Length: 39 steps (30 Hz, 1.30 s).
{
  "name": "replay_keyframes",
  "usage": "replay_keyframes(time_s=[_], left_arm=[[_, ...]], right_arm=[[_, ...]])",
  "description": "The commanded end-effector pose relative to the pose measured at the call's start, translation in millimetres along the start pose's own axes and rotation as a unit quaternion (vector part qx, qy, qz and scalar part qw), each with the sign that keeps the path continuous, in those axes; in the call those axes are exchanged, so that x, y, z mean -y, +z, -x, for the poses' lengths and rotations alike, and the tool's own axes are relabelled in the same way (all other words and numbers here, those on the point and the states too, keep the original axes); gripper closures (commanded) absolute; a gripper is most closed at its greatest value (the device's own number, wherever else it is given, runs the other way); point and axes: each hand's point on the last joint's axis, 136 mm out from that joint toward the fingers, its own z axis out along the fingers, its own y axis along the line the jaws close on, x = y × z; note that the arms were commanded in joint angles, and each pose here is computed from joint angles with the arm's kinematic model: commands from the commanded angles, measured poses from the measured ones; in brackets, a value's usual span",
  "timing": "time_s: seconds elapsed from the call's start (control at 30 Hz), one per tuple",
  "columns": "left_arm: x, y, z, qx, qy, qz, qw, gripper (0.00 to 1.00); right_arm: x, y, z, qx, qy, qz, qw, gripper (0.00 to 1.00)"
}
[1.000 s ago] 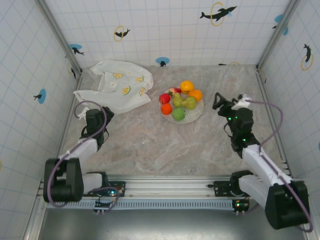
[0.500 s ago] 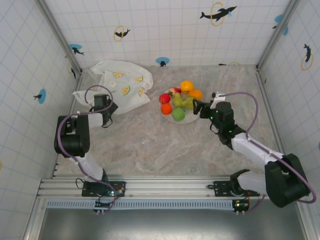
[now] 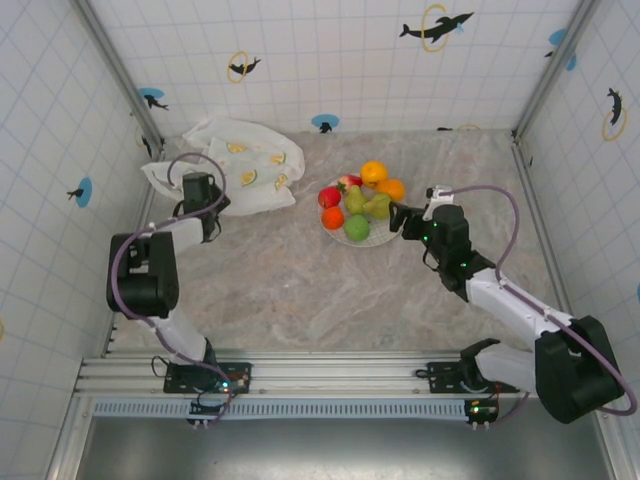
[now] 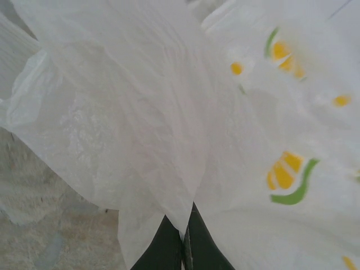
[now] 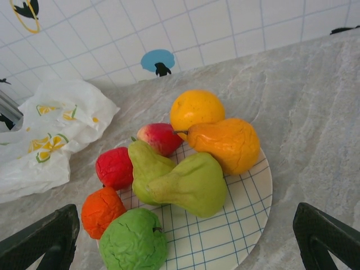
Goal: Place the fruits into the plastic bag
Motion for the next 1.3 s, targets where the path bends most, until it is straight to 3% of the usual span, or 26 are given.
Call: replay_keyframes(time_s=[0.0, 0.3, 0.47, 0.6, 0.73, 0.83, 1.0, 1.17, 1.27], left_arm=[[41.4, -45.3, 56.4, 0.065, 0.022, -0.064, 0.996, 1.00], [131.9, -170.0, 116.1, 0.087, 0.162, -0.226, 0.957, 1.00], [164.5, -257.1, 121.9, 0.112, 0.265, -0.310, 0.906, 1.00], [187.6, -313.3, 113.1, 0.084, 0.296, -0.382, 0.871, 1.00], [199.3, -336.7, 75.5, 0.020, 0.336, -0.423, 0.841, 1.00], [201.8, -338.0, 39.7, -0.010, 0.400, -0.397, 0.826, 1.00], [196.7, -342.2, 2.6, -0.070, 0.435, -0.396, 0.806, 1.00], [181.6, -349.9, 1.3, -0.044, 0.469, -0.378, 0.797, 1.00], [181.1, -356.6, -1.8, -0.034, 0.489, -0.392, 0.779, 1.00]], right_arm=[[7.5, -9.0, 4.6, 0.015, -0.012, -0.013, 1.000, 0.00], [-6.1, -20.1, 41.7, 0.053, -0.077, 0.000, 0.996, 0.00], [-33.5, -27.2, 68.8, 0.074, -0.115, 0.051, 0.989, 0.00], [-69.2, -34.5, 90.7, 0.086, -0.144, 0.125, 0.978, 0.00], [-106.6, -43.1, 107.9, 0.079, -0.169, 0.200, 0.962, 0.00], [-130.9, -47.0, 109.4, 0.064, -0.193, 0.252, 0.946, 0.00], [-162.6, -45.4, 100.5, 0.029, -0.229, 0.323, 0.918, 0.00], [-182.8, -35.5, 74.6, -0.001, -0.279, 0.367, 0.887, 0.00], [-195.6, -24.6, 61.4, -0.006, -0.302, 0.389, 0.870, 0.00]])
